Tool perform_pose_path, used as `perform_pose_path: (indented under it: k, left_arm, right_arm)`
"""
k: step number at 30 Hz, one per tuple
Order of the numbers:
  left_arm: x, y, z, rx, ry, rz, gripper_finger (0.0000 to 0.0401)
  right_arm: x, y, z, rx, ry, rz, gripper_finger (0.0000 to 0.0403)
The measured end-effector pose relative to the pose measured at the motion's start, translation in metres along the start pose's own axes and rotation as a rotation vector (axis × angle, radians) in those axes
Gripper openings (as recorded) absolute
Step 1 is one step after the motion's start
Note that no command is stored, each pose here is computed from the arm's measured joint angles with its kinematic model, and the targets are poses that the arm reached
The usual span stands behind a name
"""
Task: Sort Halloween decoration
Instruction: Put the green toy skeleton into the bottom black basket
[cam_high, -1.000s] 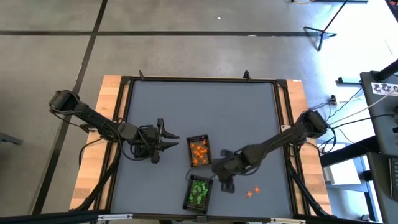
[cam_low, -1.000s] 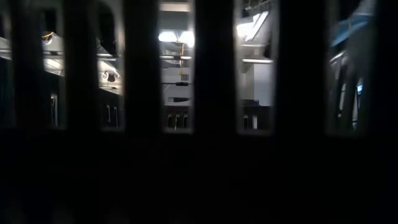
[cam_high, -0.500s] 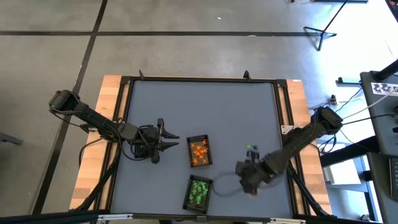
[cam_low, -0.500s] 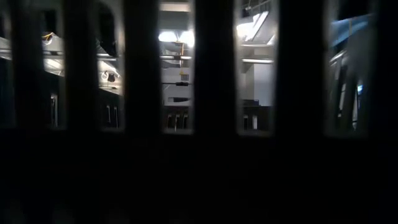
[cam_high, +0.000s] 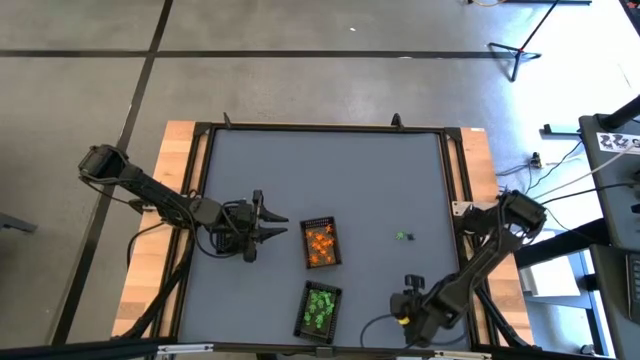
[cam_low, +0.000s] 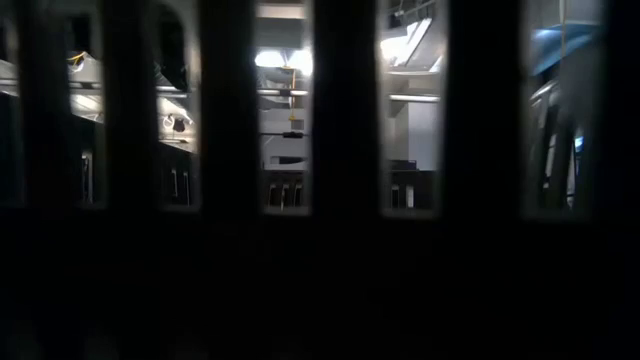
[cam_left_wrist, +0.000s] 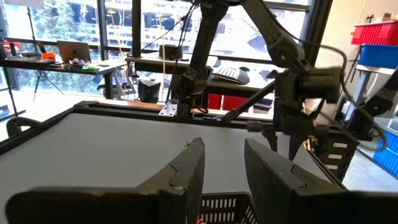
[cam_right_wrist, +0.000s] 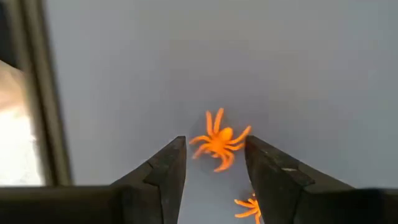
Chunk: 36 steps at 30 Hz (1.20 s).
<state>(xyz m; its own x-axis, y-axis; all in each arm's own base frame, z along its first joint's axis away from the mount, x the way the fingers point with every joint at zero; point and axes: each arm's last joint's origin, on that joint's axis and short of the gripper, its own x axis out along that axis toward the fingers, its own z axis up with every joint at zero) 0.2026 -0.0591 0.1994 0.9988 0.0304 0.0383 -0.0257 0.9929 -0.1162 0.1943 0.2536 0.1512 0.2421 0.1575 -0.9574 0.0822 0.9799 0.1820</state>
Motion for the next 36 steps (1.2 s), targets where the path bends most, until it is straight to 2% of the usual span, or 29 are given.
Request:
perform_pose_path:
  k: [10,15,22,36]
  left_arm:
    - [0.000,0.000,0.000,-0.002,0.000,0.000,0.0106]
    - [0.000,0.000,0.000,-0.001,0.001,0.000,0.0106]
    - [0.000,0.000,0.000,-0.001,0.001,0.001,0.0106]
    - [0.000,0.000,0.000,0.001,0.004,0.002,0.0106]
  right_arm:
    - [0.016,-0.004,-0.003,0.024,0.055,-0.085,0.0151]
    - [0.012,-0.006,-0.002,0.008,0.058,-0.133,0.0093]
    - [0.005,-0.014,0.018,-0.018,0.065,-0.181,0.0007]
    - [-0.018,-0.043,0.076,-0.142,0.048,-0.324,0.0001]
